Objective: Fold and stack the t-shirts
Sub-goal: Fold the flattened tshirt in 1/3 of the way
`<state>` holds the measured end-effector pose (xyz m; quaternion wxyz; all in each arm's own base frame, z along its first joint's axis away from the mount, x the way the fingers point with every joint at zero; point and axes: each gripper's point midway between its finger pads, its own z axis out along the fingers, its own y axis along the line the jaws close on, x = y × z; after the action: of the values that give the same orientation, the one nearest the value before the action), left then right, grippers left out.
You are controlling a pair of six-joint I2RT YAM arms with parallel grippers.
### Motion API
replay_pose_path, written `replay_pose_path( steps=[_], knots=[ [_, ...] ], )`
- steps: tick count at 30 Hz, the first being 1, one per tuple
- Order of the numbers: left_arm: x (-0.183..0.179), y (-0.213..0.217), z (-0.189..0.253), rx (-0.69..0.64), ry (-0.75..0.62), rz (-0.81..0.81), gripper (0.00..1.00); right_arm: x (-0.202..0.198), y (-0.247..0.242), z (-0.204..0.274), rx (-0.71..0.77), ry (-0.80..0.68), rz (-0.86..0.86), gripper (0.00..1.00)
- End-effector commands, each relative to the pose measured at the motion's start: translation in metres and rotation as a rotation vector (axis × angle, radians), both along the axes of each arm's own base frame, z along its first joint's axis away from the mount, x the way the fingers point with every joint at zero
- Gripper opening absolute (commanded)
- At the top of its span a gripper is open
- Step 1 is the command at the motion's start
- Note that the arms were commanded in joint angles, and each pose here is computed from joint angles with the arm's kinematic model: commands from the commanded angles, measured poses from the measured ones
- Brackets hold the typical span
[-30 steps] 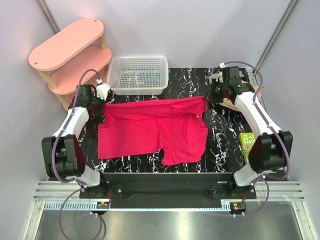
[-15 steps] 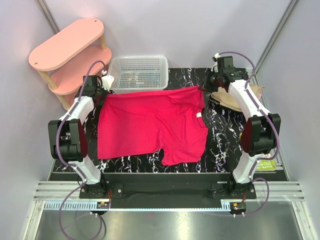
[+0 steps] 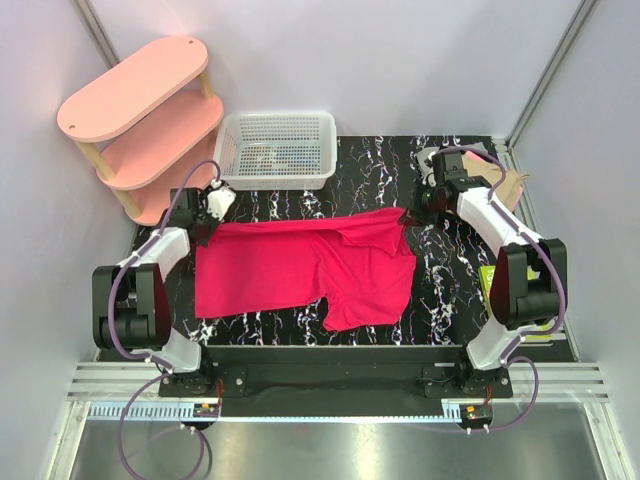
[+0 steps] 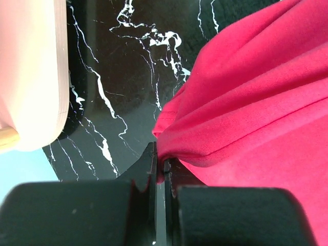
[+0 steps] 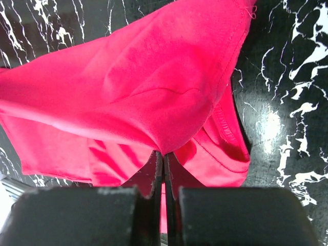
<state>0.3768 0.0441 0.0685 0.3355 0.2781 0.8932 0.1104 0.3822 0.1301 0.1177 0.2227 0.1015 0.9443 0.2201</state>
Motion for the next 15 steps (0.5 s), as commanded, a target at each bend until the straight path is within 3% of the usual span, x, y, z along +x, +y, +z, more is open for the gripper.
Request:
replay_pose_path(
  steps=[1, 4, 6, 7, 9, 10, 13, 15],
  knots=[
    [0.019, 0.015, 0.031, 0.064, -0.126, 0.037, 0.00, 0.005, -0.009, 0.013, -0.017, -0.051, -0.030, 0.17],
    [0.018, 0.021, 0.037, 0.091, -0.127, 0.051, 0.04, 0.001, -0.013, 0.013, -0.037, -0.039, -0.033, 0.57],
    [0.013, 0.026, 0.052, 0.101, -0.145, 0.068, 0.21, -0.003, -0.016, 0.016, -0.051, -0.040, -0.041, 0.73],
    [0.011, 0.026, 0.059, 0.098, -0.156, 0.071, 0.33, -0.006, -0.019, 0.022, -0.063, -0.053, -0.053, 0.99],
    [-0.002, 0.024, 0.082, 0.072, -0.191, 0.071, 0.54, -0.016, -0.020, 0.035, -0.062, -0.082, -0.059, 1.00],
    [-0.008, 0.021, 0.092, 0.057, -0.207, 0.069, 0.72, -0.022, -0.012, 0.039, -0.056, -0.094, -0.048, 1.00],
    [-0.037, -0.008, 0.116, -0.054, -0.221, 0.006, 0.94, -0.047, 0.009, 0.051, -0.037, -0.121, -0.006, 1.00],
    [-0.055, -0.027, 0.116, -0.088, -0.204, -0.043, 0.99, -0.064, 0.024, 0.045, -0.031, -0.104, 0.027, 1.00]
  ],
)
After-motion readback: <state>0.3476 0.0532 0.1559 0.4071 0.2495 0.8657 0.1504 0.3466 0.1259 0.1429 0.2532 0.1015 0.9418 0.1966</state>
